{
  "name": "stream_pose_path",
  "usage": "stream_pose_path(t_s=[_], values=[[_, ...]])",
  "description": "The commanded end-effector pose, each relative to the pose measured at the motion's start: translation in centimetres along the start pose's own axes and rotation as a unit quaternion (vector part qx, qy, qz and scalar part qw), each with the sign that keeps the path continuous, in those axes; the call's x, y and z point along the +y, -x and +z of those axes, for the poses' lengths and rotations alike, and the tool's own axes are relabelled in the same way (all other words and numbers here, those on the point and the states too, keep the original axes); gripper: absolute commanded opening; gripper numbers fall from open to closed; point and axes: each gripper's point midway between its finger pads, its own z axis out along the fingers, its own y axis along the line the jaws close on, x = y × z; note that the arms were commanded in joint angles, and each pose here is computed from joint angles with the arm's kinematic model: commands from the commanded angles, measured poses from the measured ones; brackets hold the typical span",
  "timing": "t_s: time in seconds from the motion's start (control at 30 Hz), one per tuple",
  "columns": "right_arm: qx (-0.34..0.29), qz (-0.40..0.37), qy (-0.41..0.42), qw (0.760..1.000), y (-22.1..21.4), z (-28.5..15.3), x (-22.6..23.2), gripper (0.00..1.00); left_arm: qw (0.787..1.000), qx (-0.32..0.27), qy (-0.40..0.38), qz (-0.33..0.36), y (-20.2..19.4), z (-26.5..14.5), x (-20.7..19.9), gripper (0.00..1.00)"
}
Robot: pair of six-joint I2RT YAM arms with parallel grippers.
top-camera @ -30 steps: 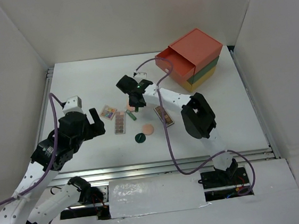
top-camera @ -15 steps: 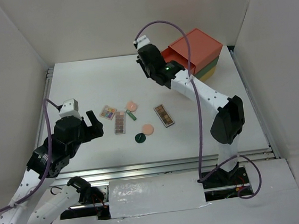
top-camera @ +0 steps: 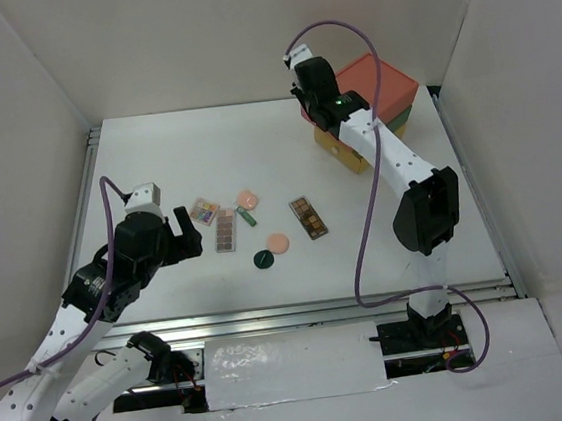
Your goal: Organize the makeup
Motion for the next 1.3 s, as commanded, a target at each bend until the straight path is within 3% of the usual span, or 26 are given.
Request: stream_pose_path(t_s=[0.0, 0.13, 0.43, 0.93, 1.13, 1.27], values=[[-0.051, 0.02, 0.016, 0.998, 4.0, -1.9, -1.2, 0.03, 1.0, -0.02, -0.019, 0.004, 1.0, -0.2, -0.6, 0.99], [-0.095, 0.054, 0.016, 0.994, 6.2, -3.3, -2.1, 0.04, 1.0, -0.022, -0.02, 0.003, 1.0, -0.2, -0.6, 0.99], [-0.063, -0.001, -0.045, 0.997, 4.1, -0.5, -4.3, 0.05, 0.999, -0.019, -0.027, 0.006, 0.9, -0.2, -0.8, 0.99], [-0.04, 0.001, -0.009, 0.999, 0.1, 1.3, -2.7, 0.08, 0.999, -0.018, -0.033, 0.008, 0.8, -0.2, -1.0, 0.99], [-0.037, 0.014, 0.062, 0.997, 0.2, 0.0, -0.7, 0.22, 0.999, -0.022, -0.034, 0.006, 0.9, -0.3, -1.0, 1.0], [-0.031, 0.024, 0.061, 0.997, 0.1, -0.1, -0.7, 0.29, 0.999, -0.022, -0.035, 0.007, 1.0, -0.4, -1.0, 0.99]])
